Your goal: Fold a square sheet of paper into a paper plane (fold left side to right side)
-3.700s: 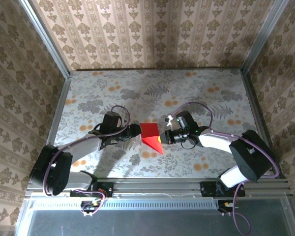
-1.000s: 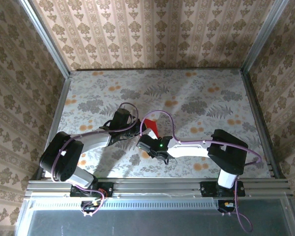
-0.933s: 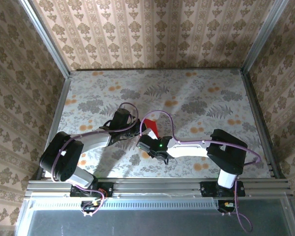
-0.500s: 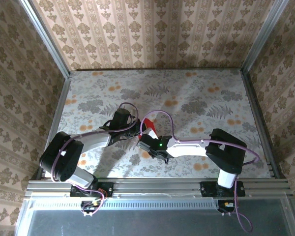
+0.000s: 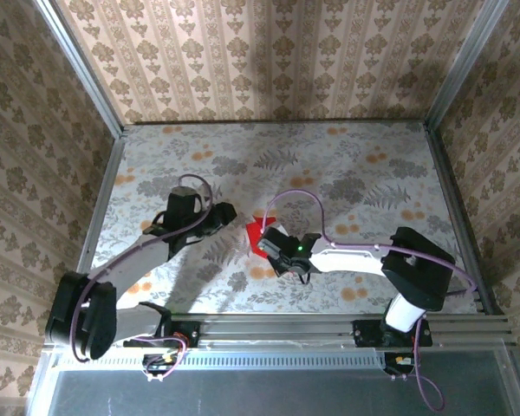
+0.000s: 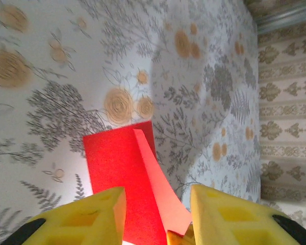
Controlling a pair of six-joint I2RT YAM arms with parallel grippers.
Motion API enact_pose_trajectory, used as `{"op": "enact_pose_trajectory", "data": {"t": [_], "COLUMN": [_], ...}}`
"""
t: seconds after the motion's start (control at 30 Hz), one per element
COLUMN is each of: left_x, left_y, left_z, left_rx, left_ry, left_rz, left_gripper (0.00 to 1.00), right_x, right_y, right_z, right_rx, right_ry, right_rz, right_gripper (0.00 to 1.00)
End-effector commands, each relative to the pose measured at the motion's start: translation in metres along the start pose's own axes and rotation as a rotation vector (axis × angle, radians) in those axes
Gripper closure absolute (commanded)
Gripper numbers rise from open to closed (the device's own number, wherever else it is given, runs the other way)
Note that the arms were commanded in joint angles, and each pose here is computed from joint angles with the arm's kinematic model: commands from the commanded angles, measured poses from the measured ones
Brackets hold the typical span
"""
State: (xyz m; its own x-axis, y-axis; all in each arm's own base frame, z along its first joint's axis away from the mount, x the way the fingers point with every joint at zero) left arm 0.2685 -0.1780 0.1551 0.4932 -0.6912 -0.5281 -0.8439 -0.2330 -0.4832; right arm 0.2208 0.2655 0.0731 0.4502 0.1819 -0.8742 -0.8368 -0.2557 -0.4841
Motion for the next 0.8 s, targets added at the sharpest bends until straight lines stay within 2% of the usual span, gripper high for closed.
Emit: {"op": "enact_pose_trajectory", "data": {"t": [0.0, 0.13, 0.27, 0.77], "left_x": [-0.009, -0.009, -0.005, 0.015], "left_y": [0.017, 0.023, 0.028, 0.045], "left_z": [0.011, 0.012, 0.014, 0.007], "left_rx": [0.012, 0.013, 0.003, 0.02], "left_ry": [-0.017, 0.002, 0.023, 0.069], "left_rz": [0.074, 0.1, 0.123, 0.215], "left_gripper": [0.61, 0.61, 0.61, 0.58], "right_x": [-0.004, 0.002, 0.008, 0.025], "right_y": [0.002, 0.005, 0.007, 0.003], "right_z": [0.008, 0.007, 0.006, 0.009], "right_rx": [0.057, 0.125, 0.156, 0.308], "right_ry": [-0.173, -0.295, -0.344, -0.553], "right_rz": [0.067, 0.152, 0.203, 0.281], "right_gripper": [0.98, 0.99, 1.0, 1.0]}}
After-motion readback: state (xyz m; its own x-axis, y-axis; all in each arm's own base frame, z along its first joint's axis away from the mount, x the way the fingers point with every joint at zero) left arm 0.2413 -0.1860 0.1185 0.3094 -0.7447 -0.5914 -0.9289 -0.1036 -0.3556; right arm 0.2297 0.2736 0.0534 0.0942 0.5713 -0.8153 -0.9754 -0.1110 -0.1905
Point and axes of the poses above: each hand's point on the last joint's axis, 136 mm out from that joint toward the fingers, its own x axis out along the fingers, its own z axis along the line the jaws close on, y = z × x, the point moved 4 cm from there along -x, back along the fingers, and after that the axes turned 11 degrees about x, right-handed, at the moved point
